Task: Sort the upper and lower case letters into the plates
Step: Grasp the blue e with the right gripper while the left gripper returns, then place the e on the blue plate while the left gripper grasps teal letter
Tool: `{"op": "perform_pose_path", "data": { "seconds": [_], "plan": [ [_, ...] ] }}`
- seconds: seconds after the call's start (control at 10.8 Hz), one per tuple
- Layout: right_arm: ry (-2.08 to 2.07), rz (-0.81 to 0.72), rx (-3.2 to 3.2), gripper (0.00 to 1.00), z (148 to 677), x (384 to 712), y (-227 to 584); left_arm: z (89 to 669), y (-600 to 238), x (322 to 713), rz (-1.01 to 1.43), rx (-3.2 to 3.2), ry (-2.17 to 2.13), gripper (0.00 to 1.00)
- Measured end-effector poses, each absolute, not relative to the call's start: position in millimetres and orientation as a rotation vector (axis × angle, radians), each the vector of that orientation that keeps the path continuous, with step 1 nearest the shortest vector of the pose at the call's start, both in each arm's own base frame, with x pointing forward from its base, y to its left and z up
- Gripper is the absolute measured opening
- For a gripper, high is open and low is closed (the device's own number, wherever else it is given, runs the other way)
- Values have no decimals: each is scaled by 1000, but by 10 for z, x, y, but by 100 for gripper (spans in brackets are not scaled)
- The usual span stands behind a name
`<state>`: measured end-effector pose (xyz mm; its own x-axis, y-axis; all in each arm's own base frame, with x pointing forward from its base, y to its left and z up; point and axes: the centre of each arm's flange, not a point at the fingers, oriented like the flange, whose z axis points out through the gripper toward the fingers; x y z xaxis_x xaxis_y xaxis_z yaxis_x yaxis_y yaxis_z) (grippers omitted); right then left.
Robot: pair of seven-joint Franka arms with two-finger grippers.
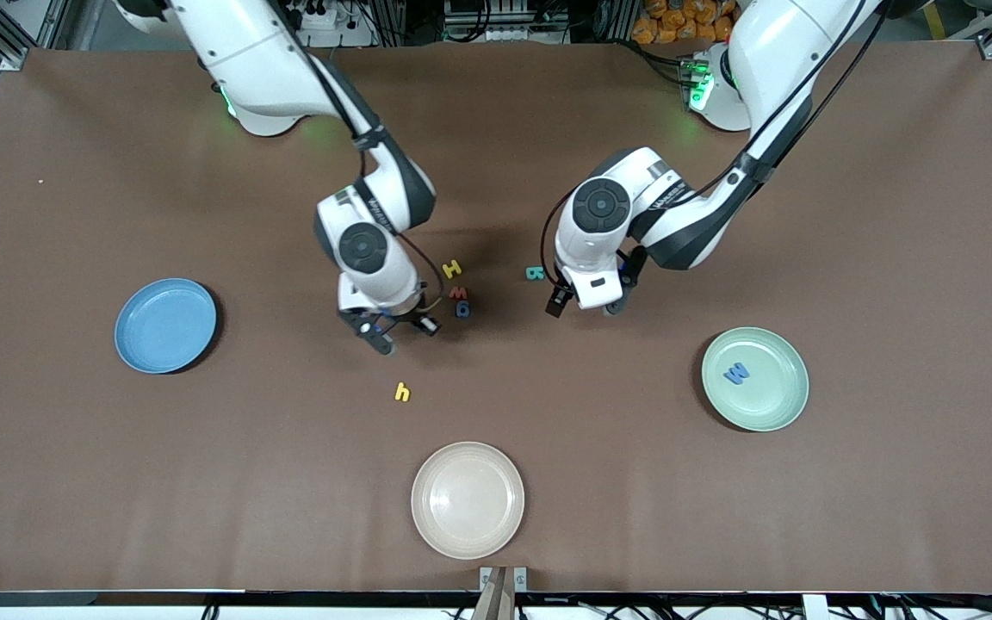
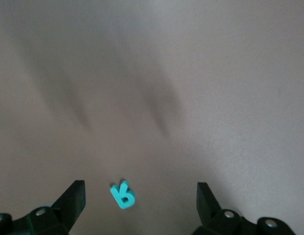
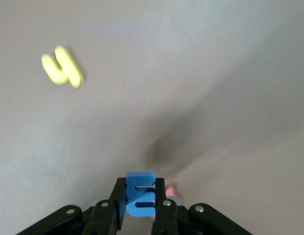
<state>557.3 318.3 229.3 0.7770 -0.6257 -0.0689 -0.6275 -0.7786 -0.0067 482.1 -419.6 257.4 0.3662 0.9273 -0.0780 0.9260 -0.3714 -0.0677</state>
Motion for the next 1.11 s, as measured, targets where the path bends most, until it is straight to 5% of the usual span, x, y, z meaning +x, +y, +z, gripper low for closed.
{"op": "perform_pose_path", "data": {
  "seconds": [0.28,0.74,1.11],
  "plan": [
    [894,187,-2992,27,2797,5931,2169,2244,-4476,4563,96,-2456,-1915,100],
    [667,262,-3067,27,2737,6160,691,1788,-4659,4275,78,-2331,-1988,100],
    [431,287,-3154,27,2710,6159,-301,1728,-4683,4232,37,-2307,-2016,84]
  ]
}}
